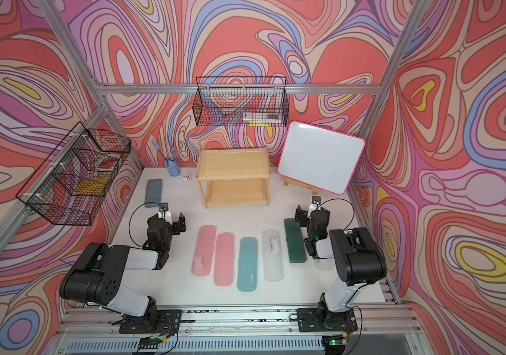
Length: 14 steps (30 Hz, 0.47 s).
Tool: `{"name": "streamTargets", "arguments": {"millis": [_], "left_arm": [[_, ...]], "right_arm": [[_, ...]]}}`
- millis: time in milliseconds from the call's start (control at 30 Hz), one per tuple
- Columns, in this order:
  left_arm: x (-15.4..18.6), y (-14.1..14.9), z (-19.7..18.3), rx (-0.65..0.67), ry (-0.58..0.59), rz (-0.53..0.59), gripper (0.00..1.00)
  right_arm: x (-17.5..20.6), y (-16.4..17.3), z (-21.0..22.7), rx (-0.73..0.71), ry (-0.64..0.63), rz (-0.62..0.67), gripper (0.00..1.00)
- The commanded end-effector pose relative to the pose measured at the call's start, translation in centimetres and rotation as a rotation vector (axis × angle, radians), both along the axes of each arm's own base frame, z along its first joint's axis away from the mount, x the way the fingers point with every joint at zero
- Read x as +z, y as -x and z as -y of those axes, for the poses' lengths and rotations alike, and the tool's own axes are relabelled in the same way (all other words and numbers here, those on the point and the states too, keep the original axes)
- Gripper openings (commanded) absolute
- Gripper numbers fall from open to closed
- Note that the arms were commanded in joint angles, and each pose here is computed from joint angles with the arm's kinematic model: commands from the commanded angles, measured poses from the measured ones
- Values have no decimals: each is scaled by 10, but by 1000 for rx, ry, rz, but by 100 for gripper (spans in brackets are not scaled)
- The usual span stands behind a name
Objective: Remove the pencil cases from the shelf
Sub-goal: Reset both arms
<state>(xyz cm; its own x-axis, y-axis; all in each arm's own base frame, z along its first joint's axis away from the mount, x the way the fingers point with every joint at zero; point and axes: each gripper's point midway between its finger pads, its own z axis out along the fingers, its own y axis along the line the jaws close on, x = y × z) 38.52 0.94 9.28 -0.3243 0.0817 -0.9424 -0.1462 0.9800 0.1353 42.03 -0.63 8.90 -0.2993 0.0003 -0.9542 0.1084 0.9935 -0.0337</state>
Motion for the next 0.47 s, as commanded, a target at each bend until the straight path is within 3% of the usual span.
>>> {"name": "streamTargets", "arguments": {"millis": [0, 433], "left_arm": [[1, -2, -1, -4, -6, 0, 99], [0, -3, -3, -5, 6, -6, 99]], "right_arm": [[11, -3, -1, 17, 3, 47, 98], [10, -4, -1, 16, 0, 48, 98]]}}
